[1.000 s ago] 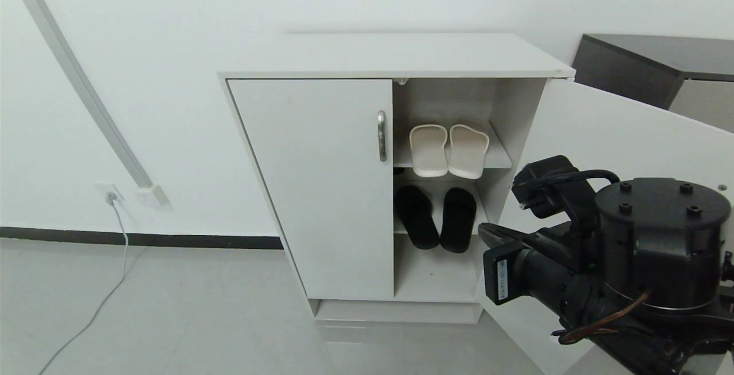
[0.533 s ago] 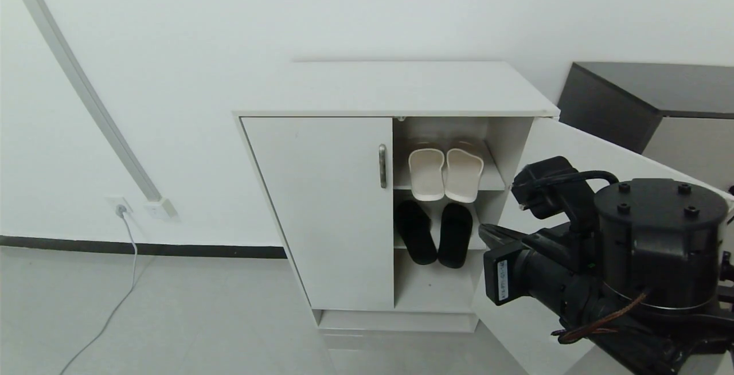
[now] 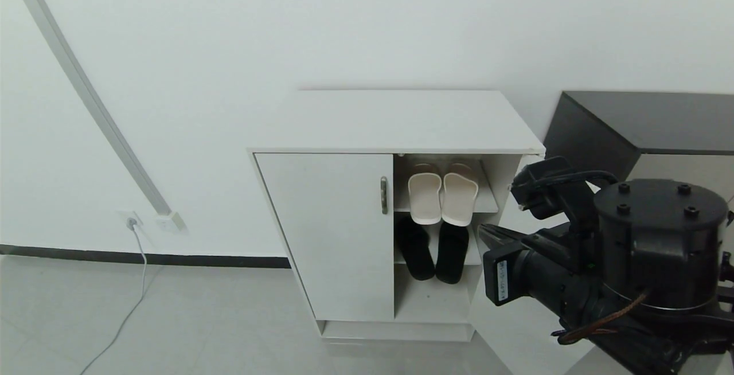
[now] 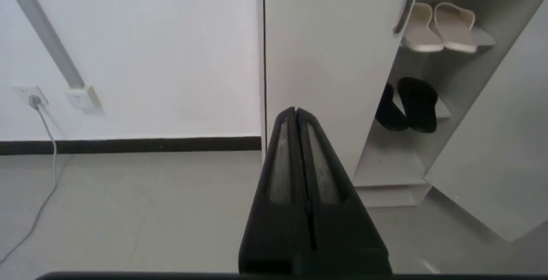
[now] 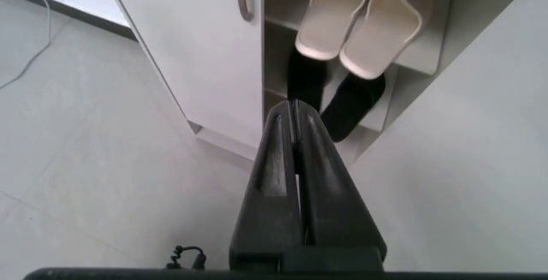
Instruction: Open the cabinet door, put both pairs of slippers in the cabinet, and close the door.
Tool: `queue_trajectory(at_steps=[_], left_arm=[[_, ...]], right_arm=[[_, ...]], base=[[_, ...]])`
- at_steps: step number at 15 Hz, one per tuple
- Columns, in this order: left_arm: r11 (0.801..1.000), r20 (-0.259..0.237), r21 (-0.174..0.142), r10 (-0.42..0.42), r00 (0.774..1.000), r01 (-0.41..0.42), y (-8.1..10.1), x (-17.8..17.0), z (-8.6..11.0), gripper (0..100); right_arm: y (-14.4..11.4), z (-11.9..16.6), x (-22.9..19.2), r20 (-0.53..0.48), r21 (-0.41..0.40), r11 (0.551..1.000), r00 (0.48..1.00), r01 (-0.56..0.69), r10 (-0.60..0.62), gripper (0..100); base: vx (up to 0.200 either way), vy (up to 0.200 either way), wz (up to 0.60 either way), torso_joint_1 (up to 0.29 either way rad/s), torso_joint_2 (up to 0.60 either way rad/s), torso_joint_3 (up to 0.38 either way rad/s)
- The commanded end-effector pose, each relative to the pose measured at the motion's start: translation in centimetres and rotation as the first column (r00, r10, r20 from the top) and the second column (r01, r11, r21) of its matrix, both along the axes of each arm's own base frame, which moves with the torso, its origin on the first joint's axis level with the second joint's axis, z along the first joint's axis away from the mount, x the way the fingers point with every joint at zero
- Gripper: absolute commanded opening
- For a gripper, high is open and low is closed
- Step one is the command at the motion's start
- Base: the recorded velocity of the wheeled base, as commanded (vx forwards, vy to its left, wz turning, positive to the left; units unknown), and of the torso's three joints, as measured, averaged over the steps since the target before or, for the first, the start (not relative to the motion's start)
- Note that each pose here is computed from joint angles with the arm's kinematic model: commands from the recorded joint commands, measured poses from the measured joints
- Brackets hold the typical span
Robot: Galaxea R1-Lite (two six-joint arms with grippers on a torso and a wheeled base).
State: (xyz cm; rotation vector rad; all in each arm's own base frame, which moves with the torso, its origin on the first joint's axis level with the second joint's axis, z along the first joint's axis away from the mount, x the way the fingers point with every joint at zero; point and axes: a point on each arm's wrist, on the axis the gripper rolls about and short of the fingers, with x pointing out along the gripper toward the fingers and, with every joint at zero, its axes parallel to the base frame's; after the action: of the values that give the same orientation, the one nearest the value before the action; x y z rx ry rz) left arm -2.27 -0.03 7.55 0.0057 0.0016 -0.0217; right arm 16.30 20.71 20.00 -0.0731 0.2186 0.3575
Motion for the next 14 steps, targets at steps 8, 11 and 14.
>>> queue_trajectory(at_steps=[8, 11, 14], left_arm=[[1.0, 0.0, 0.0, 0.0, 1.0, 0.0, 0.0, 0.0, 0.0, 0], [1.0, 0.0, 0.0, 0.0, 1.0, 0.0, 0.0, 0.0, 0.0, 0], [1.0, 0.0, 0.0, 0.0, 1.0, 0.0, 0.0, 0.0, 0.0, 0]], right_arm=[[-0.08, -0.44, -0.07, -0.009, -0.013, 1.0, 1.0, -0.002, 0.002, 0], [-0.12, -0.61, -0.12, -0.014, -0.017, 1.0, 1.0, -0.008, 0.008, 0], [-0.14, -0.57, -0.13, -0.013, -0.015, 1.0, 1.0, -0.011, 0.011, 0]], base=[[0.0, 0.0, 0.0, 0.109, -0.26, -0.151], [0.0, 0.0, -0.2, 0.004, 0.0, 0.001], [0.0, 0.0, -0.6, 0.001, 0.0, -0.002]])
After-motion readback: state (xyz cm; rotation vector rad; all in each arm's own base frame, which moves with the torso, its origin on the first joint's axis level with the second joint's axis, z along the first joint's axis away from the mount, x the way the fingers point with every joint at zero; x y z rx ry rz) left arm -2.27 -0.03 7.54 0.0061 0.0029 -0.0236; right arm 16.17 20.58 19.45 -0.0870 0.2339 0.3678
